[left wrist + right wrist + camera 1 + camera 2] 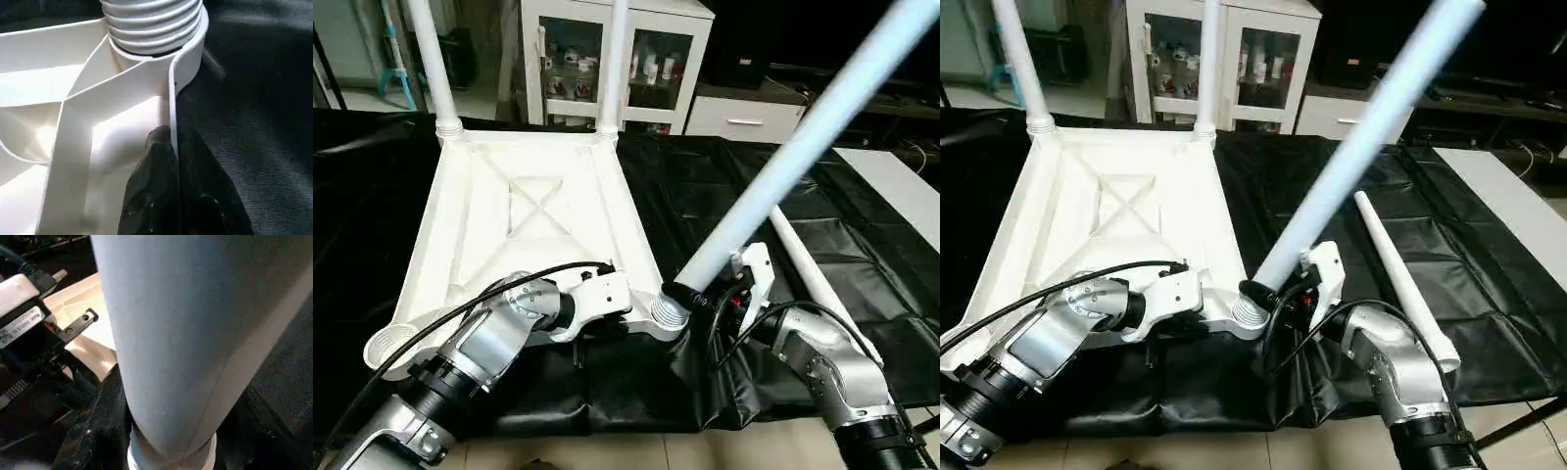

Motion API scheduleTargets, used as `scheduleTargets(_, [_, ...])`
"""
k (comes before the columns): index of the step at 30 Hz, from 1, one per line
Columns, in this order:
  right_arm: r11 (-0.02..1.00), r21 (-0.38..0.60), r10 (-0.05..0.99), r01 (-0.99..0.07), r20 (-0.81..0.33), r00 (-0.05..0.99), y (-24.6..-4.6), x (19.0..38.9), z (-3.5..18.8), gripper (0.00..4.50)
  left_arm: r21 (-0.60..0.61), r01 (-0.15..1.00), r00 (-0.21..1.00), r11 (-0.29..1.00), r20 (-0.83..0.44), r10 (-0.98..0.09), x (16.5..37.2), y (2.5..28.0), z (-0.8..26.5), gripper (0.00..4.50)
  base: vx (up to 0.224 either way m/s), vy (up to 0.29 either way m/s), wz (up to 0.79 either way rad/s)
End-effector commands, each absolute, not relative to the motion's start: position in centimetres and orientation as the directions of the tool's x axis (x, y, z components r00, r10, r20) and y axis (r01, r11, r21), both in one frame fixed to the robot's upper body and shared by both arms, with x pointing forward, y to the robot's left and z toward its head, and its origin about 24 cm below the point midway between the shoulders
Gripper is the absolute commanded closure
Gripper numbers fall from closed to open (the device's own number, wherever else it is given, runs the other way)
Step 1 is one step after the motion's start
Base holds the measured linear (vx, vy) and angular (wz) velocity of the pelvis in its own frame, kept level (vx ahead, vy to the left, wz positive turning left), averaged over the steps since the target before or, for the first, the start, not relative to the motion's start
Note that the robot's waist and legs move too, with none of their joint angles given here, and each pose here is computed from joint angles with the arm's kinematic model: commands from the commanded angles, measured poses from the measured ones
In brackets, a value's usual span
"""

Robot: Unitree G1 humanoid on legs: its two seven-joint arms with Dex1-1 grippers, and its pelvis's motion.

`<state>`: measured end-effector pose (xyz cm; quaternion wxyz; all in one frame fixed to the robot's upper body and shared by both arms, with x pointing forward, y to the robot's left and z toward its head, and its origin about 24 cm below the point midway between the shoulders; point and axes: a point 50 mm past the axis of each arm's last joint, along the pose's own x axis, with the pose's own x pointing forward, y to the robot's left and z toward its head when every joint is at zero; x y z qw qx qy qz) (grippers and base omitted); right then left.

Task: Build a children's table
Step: Insert table leg to table base

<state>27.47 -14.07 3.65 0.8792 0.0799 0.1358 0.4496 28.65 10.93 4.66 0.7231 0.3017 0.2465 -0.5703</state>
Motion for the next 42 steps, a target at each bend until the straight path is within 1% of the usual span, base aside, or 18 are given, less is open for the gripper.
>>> scheduleTargets(1, [0.576,0.303,0.811,-0.759,-0.326,0.485,-14.7,26.0,0.8,2.63,0.194,0.962,0.273,0.191,-0.679,-0.682,29.0,11.0,4.9,4.5,0.0,0.0,0.0])
scheduleTargets(4, [0.565,0.274,0.812,-0.778,-0.349,0.467,-14.9,26.5,1.2,2.63,0.198,0.962,0.274,0.189,-0.68,-0.68,29.1,11.0,4.9,4.5,-0.06,-0.018,0.13])
scheduleTargets(7, [0.565,0.269,0.812,-0.78,-0.351,0.467,-15.0,26.6,1.2,2.63,0.201,0.961,0.278,0.192,-0.68,-0.678,29.1,11.0,4.9,4.5,0.091,-0.148,0.22])
scheduleTargets(11, [0.561,0.226,0.793,-0.797,-0.422,0.439,-15.1,26.1,0.1,2.64,0.215,0.953,0.302,0.212,-0.681,-0.667,29.3,11.2,4.9,4.5,0.045,0.0,-0.11])
scheduleTargets(13, [0.574,0.203,0.774,-0.793,-0.452,0.444,-15.1,26.0,-0.5,2.64,0.224,0.95,0.314,0.22,-0.678,-0.664,29.4,11.2,4.9,4.5,0.0,0.0,0.0])
scheduleTargets(18, [0.615,0.197,0.751,-0.763,-0.443,0.491,-15.0,26.4,-0.7,2.64,0.239,0.945,0.327,0.223,-0.669,-0.668,29.6,11.2,5.1,4.5,0.0,0.0,0.0])
scheduleTargets(24, [0.628,0.18,0.742,-0.757,-0.433,0.513,-15.2,26.9,-0.5,2.64,0.252,0.941,0.337,0.224,-0.669,-0.663,29.8,11.4,5.2,4.5,0.0,0.0,0.0])
scheduleTargets(28, [0.652,0.162,0.721,-0.741,-0.434,0.54,-15.3,27.2,-0.5,2.64,0.258,0.93,0.369,0.264,-0.661,-0.654,30.2,11.6,5.2,4.5,0.0,0.0,0.0])
scheduleTargets(29, [0.681,0.152,0.695,-0.717,-0.442,0.566,-15.4,27.4,-0.6,2.64,0.251,0.925,0.38,0.287,-0.652,-0.656,30.4,11.5,5.3,4.5,0.0,0.0,0.0])
scheduleTargets(30, [0.74,0.13,0.636,-0.66,-0.456,0.623,-15.5,28.0,-0.9,2.64,0.242,0.909,0.414,0.341,-0.628,-0.659,30.8,11.2,5.5,4.5,0.0,0.0,0.0])
scheduleTargets(33, [0.854,0.103,0.494,-0.511,-0.473,0.73,-15.6,29.2,-1.4,2.64,0.226,0.862,0.494,0.455,-0.577,-0.65,31.9,10.5,5.8,4.5,0.0,0.0,0.0])
scheduleTargets(34, [0.863,0.102,0.48,-0.495,-0.475,0.738,-15.6,29.4,-1.4,2.64,0.224,0.857,0.501,0.464,-0.573,-0.649,32.0,10.4,5.9,4.5,0.0,0.0,0.0])
scheduleTargets(36, [0.897,0.085,0.417,-0.433,-0.485,0.768,-15.6,29.9,-1.7,2.64,0.218,0.84,0.525,0.497,-0.561,-0.641,32.4,9.9,6.0,4.5,0.0,0.0,0.0])
scheduleTargets(37, [0.937,0.076,0.333,-0.342,-0.495,0.802,-15.3,30.6,-1.8,2.64,0.203,0.818,0.551,0.538,-0.545,-0.632,33.0,9.1,6.3,4.5,0.0,0.0,0.0])
scheduleTargets(40, [0.965,0.067,0.251,-0.252,-0.505,0.826,-14.9,31.4,-1.9,2.64,0.191,0.789,0.583,0.584,-0.531,-0.615,33.5,8.1,6.5,4.5,0.0,0.0,0.0])
scheduleTargets(42, [0.996,0.065,0.081,-0.055,-0.514,0.854,-14.2,32.6,-1.8,2.64,0.195,0.719,0.659,0.668,-0.496,-0.565,34.7,6.2,7.1,4.5,0.0,0.0,0.0])
